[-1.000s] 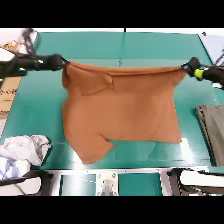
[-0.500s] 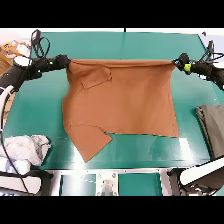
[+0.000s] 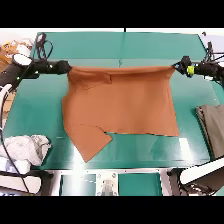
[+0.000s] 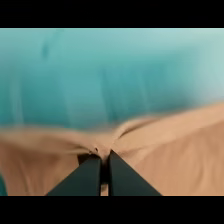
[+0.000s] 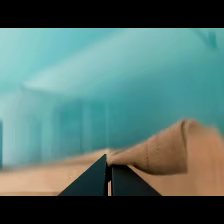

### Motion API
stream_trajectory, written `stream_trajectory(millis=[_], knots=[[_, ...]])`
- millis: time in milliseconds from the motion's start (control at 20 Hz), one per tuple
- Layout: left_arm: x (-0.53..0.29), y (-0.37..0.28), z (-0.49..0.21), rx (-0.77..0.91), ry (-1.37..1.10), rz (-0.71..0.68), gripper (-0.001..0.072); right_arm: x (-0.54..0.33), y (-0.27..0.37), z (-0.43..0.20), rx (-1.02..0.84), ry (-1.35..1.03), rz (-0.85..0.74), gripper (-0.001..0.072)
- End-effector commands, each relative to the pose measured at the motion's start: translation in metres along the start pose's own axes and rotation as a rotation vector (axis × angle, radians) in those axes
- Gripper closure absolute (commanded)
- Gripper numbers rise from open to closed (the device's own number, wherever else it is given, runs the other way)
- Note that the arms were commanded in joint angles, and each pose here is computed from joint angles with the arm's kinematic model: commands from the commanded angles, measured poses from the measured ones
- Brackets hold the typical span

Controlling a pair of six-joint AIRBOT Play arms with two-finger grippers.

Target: Fold the shirts.

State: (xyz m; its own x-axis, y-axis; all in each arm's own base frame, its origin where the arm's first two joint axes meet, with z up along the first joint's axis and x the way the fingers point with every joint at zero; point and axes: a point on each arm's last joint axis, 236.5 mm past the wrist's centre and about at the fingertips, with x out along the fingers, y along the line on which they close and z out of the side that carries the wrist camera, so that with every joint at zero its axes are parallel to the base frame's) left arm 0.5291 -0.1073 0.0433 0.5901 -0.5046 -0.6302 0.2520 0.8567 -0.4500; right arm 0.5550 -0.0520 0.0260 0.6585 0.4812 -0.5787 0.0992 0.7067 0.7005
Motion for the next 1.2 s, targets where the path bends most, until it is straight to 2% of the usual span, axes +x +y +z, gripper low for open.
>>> stream_trajectory(millis=[0,300,600,650,700,750,800,850,900,950,1000,1050,1150], knots=[[-0.008,0.011,-0.064,0.006,0.272,0.035,0.0681,-0.017,-0.031,-0.061,0.02,0.181,-0.125,0.07],[-0.001,0.012,-0.091,-0.015,0.369,0.009,0.0681,-0.032,-0.054,-0.138,0.083,0.287,-0.209,0.0699],[0.008,0.002,-0.121,-0.07,0.484,-0.024,0.0681,-0.028,-0.067,-0.15,0.111,0.286,-0.23,0.0697],[0.006,0.0,-0.123,-0.092,0.496,-0.025,0.0678,-0.028,-0.064,-0.153,0.118,0.296,-0.22,0.0616],[0.001,-0.002,-0.126,-0.106,0.52,-0.029,0.048,-0.03,-0.06,-0.156,0.123,0.321,-0.206,0.0423],[-0.007,-0.003,-0.131,-0.136,0.556,-0.033,0.0176,-0.036,-0.056,-0.16,0.126,0.354,-0.191,0.0352],[-0.017,-0.003,-0.134,-0.174,0.596,-0.041,0.0157,-0.044,-0.052,-0.164,0.139,0.391,-0.177,0.038],[-0.029,-0.002,-0.137,-0.206,0.635,-0.051,0.0156,-0.054,-0.053,-0.169,0.19,0.428,-0.179,0.052],[-0.039,-0.001,-0.14,-0.236,0.665,-0.056,0.0158,-0.064,-0.053,-0.175,0.241,0.463,-0.177,0.063],[-0.049,0.002,-0.143,-0.261,0.689,-0.059,0.0277,-0.072,-0.053,-0.183,0.272,0.502,-0.165,0.0667],[-0.057,0.002,-0.144,-0.269,0.704,-0.066,0.0489,-0.079,-0.051,-0.191,0.289,0.536,-0.153,0.0697],[-0.064,0.001,-0.147,-0.273,0.725,-0.073,0.0677,-0.084,-0.05,-0.198,0.303,0.557,-0.149,0.0697],[-0.076,-0.004,-0.148,-0.262,0.728,-0.069,0.0682,-0.092,-0.048,-0.215,0.314,0.574,-0.159,0.0698]])
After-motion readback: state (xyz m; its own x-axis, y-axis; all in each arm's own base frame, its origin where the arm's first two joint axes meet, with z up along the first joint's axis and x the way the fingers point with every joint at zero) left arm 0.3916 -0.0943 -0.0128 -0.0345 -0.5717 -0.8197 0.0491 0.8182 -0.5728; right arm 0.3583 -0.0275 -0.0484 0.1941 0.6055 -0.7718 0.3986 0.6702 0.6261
